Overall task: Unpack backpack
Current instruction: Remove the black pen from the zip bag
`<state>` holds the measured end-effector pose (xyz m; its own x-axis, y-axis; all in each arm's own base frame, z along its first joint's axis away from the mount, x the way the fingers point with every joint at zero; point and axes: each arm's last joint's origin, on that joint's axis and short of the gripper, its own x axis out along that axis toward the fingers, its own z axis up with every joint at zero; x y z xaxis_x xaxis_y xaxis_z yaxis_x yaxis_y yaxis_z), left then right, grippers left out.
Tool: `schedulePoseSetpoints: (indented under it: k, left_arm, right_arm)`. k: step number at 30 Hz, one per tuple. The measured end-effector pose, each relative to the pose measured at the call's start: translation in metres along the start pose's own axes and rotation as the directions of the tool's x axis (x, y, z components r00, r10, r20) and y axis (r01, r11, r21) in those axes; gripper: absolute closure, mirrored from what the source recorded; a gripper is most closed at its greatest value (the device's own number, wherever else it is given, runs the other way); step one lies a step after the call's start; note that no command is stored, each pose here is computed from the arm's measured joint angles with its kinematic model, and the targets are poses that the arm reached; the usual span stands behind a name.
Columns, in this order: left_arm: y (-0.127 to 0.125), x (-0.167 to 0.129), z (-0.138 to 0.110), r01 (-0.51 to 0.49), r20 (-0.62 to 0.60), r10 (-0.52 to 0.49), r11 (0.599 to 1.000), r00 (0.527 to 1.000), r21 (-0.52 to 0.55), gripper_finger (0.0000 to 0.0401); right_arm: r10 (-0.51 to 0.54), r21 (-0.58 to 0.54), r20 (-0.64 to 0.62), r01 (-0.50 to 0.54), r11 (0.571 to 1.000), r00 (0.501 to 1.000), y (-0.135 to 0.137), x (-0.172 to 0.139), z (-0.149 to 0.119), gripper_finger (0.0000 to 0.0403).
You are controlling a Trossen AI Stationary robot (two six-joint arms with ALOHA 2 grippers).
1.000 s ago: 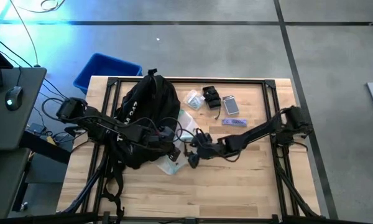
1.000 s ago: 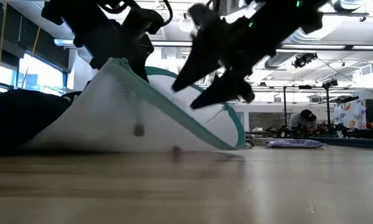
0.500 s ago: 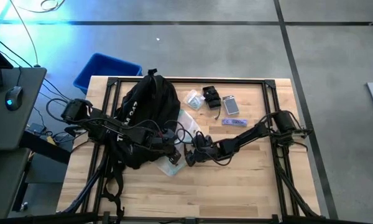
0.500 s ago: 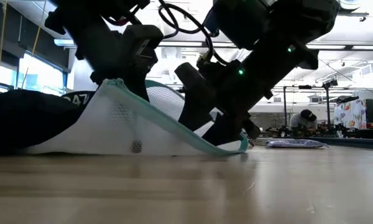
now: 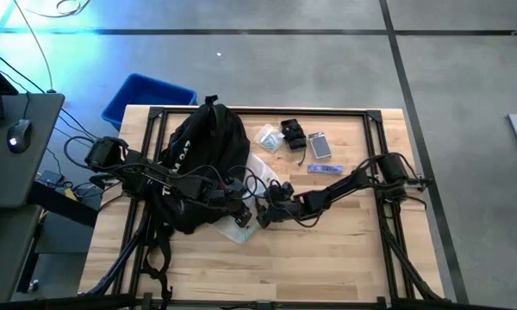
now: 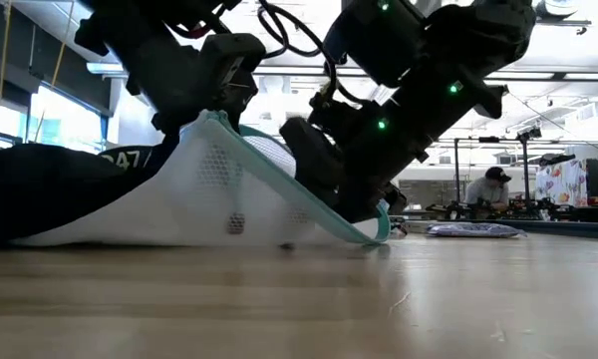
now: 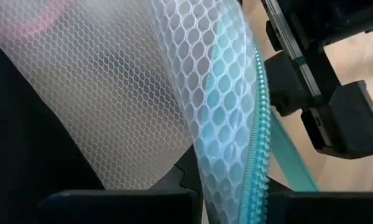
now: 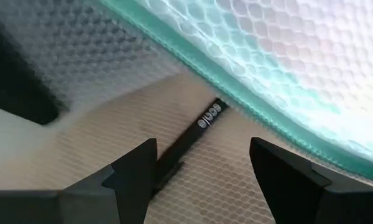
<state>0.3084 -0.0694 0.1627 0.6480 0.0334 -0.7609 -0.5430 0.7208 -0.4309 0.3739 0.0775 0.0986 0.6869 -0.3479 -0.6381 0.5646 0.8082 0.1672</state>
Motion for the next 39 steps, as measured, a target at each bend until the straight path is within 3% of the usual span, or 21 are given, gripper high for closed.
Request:
schedulePoseSetpoints:
  k: [10,18,22,32,39]
  left_arm:
    - [0.000,0.000,0.000,-0.001,0.002,0.001,1.000,1.000,-0.008,0.0401]
    - [0.000,0.000,0.000,-0.002,0.002,0.002,1.000,1.000,-0.008,0.0401]
    - [0.000,0.000,0.000,-0.004,0.001,0.004,1.000,1.000,-0.008,0.0401]
    - [0.006,-0.001,-0.004,-0.063,-0.037,0.063,0.998,0.997,0.001,0.0401]
    - [0.007,-0.001,-0.004,-0.079,-0.032,0.079,0.997,0.996,0.002,0.0401]
  right_arm:
    - [0.053,-0.118,0.012,-0.051,0.992,0.999,0.004,0.012,-0.009,0.0192]
    - [0.021,-0.122,-0.027,-0.024,0.992,0.999,0.000,0.017,-0.016,0.0203]
    - [-0.011,-0.150,-0.062,0.002,0.989,0.998,0.000,0.015,-0.023,0.0240]
    - [-0.034,-0.157,-0.088,0.020,0.987,0.996,0.008,0.003,-0.037,0.0386]
    - [-0.043,-0.183,-0.171,0.011,0.983,0.984,0.013,-0.025,-0.025,0.0393]
